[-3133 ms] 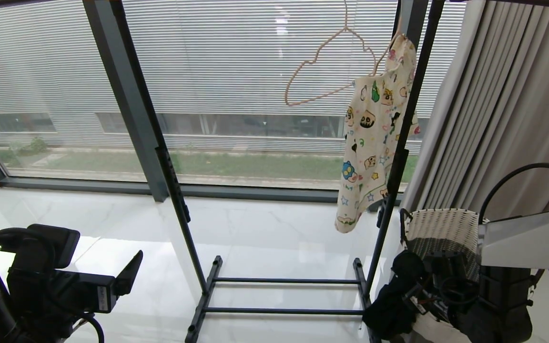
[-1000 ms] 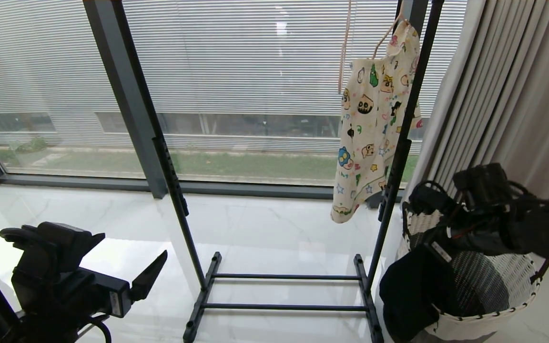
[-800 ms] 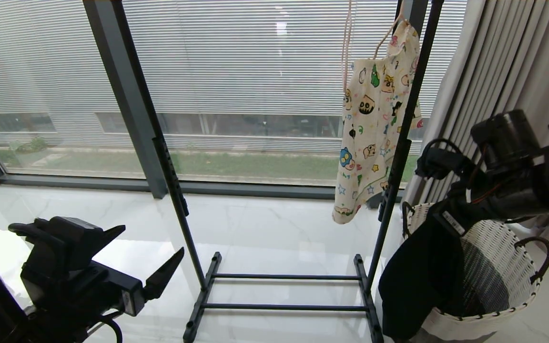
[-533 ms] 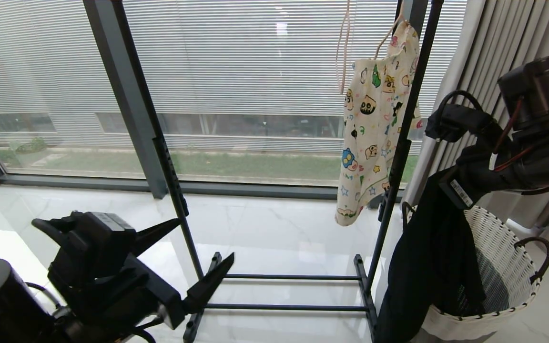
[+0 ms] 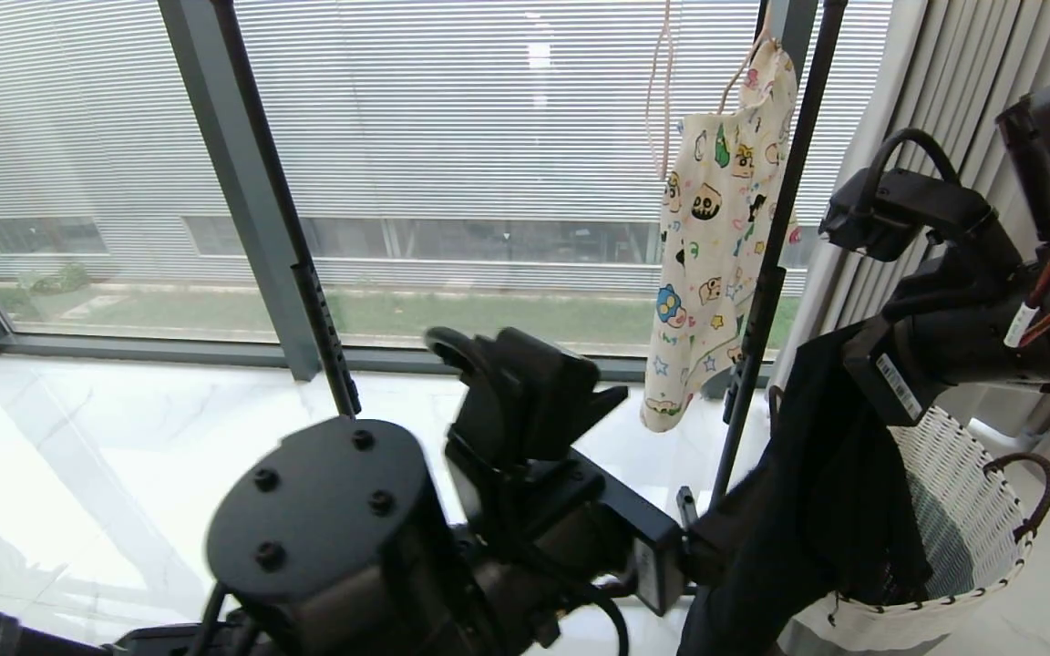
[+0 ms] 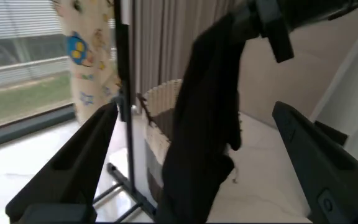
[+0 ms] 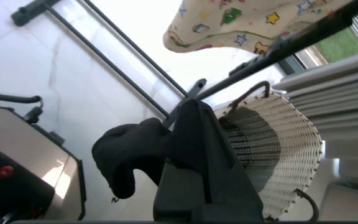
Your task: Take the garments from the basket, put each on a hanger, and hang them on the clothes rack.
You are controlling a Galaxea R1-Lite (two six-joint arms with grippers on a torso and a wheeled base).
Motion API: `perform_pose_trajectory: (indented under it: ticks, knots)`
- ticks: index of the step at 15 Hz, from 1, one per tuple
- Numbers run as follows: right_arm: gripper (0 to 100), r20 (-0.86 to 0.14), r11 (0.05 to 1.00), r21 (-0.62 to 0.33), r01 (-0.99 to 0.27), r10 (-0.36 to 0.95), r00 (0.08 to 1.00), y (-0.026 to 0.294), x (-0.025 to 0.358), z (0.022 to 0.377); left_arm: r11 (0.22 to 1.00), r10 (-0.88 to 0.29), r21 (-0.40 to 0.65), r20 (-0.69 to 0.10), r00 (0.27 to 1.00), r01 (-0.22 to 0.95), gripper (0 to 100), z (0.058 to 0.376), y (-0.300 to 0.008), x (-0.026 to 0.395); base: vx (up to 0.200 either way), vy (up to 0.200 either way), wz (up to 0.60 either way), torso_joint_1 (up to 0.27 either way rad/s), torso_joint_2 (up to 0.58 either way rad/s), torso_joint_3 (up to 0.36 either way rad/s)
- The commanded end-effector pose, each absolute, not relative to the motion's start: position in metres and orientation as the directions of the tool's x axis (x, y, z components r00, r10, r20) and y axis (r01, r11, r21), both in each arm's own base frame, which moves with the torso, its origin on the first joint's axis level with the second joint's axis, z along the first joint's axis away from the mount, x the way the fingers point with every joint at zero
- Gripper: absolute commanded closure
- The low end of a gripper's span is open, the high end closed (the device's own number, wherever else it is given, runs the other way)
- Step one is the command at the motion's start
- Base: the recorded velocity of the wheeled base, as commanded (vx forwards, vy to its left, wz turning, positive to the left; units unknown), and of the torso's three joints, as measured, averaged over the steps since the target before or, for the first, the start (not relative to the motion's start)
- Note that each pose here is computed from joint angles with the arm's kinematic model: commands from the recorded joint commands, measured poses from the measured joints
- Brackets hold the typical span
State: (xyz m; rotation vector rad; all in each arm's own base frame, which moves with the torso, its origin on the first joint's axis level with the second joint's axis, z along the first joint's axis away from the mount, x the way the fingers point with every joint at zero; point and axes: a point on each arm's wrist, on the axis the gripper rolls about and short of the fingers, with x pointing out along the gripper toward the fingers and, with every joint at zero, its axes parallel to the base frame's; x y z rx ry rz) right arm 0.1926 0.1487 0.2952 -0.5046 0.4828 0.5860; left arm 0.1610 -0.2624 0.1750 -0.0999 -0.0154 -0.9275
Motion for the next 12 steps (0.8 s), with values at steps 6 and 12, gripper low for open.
perform_pose_trajectory:
  ticks: [6, 12]
  knots:
    - [100, -0.537, 0.675, -0.304, -0.672, 0.461, 0.706, 0.157, 0.173, 0.300, 0.600, -0.800, -0.108, -0.084, 0.594, 0.793, 0, 0.151, -0.296, 0.179, 0.000, 0.000, 0.00, 0.000, 0.00, 0.000]
    - [100, -0.552, 0.639, -0.305, -0.706, 0.486, 0.678, 0.157, 0.156, 0.293, 0.607, -0.794, -0.133, -0.126, 0.594, 0.784, 0, 0.142, -0.314, 0.192, 0.000, 0.000, 0.00, 0.000, 0.00, 0.000]
